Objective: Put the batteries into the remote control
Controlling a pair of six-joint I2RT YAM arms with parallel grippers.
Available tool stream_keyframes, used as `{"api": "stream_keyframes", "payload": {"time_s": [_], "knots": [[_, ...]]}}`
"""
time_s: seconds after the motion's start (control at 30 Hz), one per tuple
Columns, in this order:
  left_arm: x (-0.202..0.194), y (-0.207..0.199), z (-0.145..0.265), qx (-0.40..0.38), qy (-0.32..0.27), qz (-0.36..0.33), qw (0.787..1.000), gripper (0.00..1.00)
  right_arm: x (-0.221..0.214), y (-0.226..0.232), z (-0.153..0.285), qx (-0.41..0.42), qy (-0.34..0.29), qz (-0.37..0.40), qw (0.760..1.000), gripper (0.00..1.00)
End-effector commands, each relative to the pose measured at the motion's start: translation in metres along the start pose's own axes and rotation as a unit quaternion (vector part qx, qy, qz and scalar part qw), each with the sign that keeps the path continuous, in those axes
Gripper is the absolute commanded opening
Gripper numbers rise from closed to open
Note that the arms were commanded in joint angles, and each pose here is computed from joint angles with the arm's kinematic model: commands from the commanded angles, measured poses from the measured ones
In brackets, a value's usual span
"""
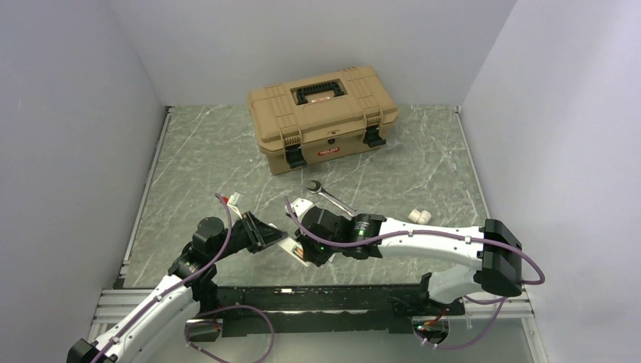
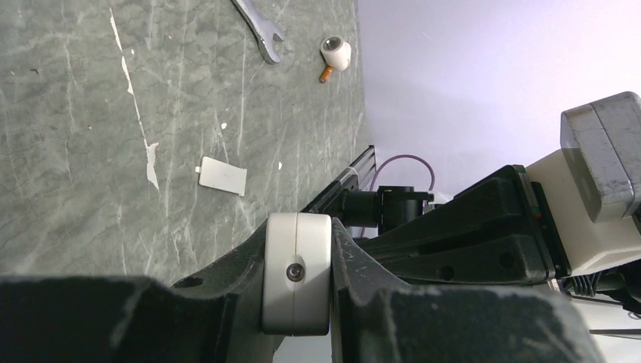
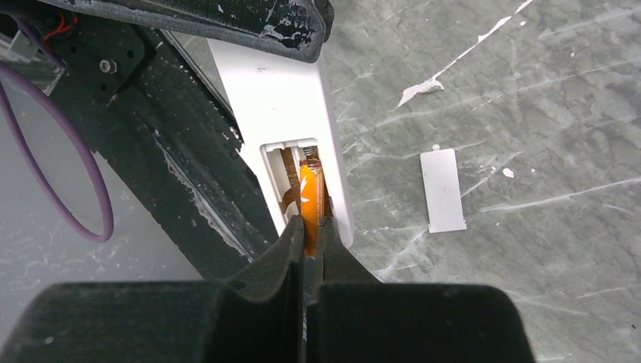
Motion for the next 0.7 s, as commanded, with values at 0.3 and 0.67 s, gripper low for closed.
{"api": "stream_keyframes", "payload": {"time_s": [0.3,0.67], "knots": [[-0.001,-0.006,0.000,-0.013,0.007,0.001,1.000,0.00,0.012,0.001,0.011,-0.032,-0.014,0.009,0.999,0.00],[-0.001,-0.002,-0.002,-0.001,0.011,0.006,1.000,0.00,0.017,0.005,0.015,-0.051,-0.016,0.027,0.998,0.00]]}}
Point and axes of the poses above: each gripper's point midway between its finger pads, its own z axis back along the fingers, its own y axis along the line the jaws close on, x = y × z, the point moved 7 cm from there along z, back along the fingers, and after that the axes turned 12 degrees about z, right-handed, at the moved point
